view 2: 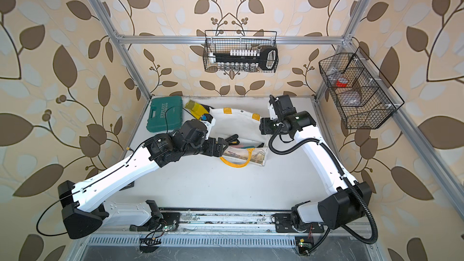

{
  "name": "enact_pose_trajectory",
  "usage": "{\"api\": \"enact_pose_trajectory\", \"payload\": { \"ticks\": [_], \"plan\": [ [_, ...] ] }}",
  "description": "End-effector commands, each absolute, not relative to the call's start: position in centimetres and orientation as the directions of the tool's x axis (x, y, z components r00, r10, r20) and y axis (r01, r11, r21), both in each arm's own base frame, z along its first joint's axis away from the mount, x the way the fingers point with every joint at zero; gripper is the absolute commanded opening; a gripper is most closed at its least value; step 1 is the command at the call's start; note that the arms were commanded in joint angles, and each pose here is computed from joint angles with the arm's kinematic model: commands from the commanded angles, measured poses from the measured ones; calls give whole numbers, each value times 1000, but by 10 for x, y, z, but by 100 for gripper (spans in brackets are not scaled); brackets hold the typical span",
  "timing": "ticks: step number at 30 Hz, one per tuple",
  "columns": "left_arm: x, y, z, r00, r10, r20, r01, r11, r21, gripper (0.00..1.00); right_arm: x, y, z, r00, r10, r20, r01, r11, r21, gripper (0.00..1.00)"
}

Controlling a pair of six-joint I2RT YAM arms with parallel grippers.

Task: Place the art knife into the pouch
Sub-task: Close the pouch at the center of the board.

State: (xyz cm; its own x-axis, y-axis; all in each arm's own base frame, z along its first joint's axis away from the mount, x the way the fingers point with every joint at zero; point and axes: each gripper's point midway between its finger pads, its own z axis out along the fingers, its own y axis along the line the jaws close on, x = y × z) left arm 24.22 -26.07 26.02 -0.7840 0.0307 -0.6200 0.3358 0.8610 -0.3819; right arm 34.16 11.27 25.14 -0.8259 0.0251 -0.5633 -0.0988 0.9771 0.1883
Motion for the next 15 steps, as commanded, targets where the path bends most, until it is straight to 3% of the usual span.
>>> {"api": "enact_pose_trajectory", "payload": {
  "ticks": [1,7,15],
  "plan": [
    [238,-247,263,-781,-17,-625,295,871,-393,94,348,114,269,-803,-12,-596,-137,977,166,71],
    [234,-243,241,-803,-34,-595,256,882,-396,94,373,131,287,-770,-84,-632,-235,959,158,71],
    [240,-249,211,-828,-50,-558,204,901,-383,93,407,163,274,-748,-208,-631,-394,903,169,69]
  ]
}}
